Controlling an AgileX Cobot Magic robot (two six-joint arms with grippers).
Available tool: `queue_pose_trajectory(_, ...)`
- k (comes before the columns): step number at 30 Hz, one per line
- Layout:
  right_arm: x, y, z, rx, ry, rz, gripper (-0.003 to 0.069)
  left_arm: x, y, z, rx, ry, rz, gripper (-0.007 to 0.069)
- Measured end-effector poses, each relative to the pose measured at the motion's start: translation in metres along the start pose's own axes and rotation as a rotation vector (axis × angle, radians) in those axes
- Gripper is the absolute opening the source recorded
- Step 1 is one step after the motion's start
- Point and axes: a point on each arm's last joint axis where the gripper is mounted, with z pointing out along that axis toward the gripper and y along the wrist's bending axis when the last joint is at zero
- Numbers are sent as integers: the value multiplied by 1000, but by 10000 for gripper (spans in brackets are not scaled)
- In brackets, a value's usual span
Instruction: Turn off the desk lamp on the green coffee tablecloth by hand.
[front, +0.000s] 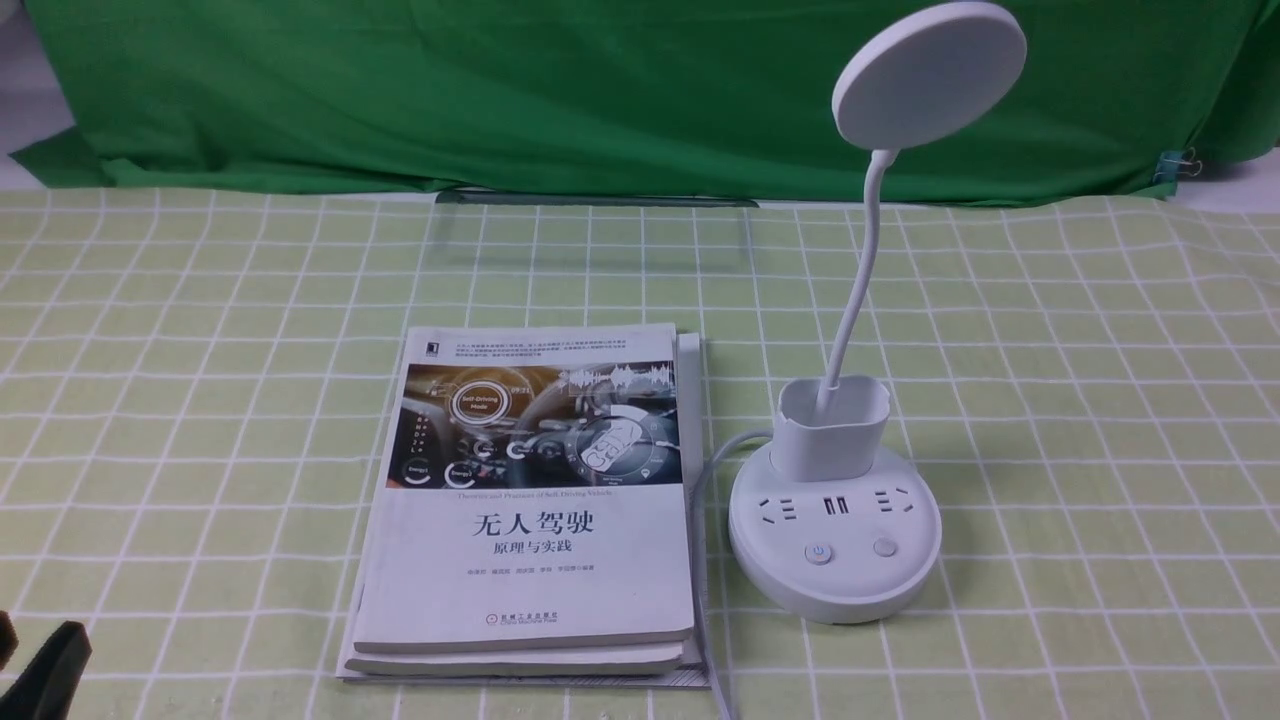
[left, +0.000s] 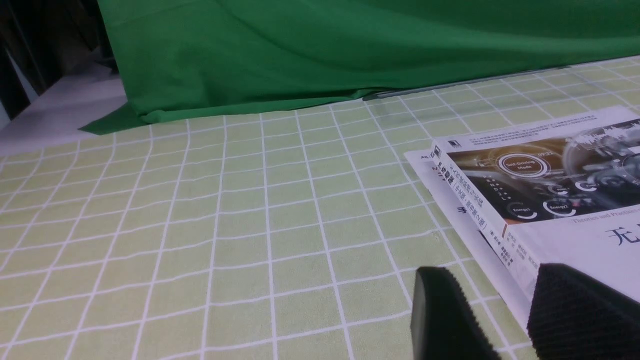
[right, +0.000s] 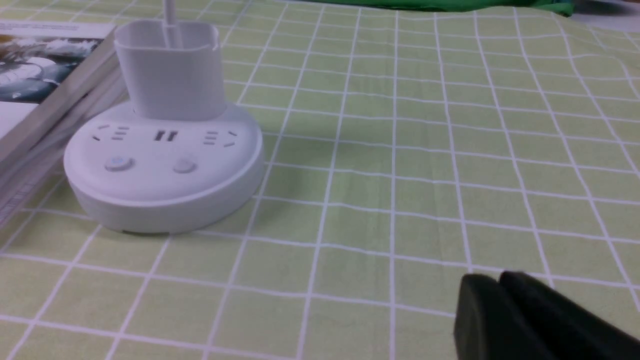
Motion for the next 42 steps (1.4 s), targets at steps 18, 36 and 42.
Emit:
queue_pose_trajectory(18, 0, 0, 0, 0, -1, 0, 147, 0, 0, 0, 0, 0, 0, 242)
queue_pose_trajectory(36, 0, 0, 0, 0, -1, -2, 188, 0, 0, 0, 0, 0, 0, 242)
queue_pose_trajectory(42, 0, 0, 0, 0, -1, -2, 196, 0, 0, 0, 0, 0, 0, 242)
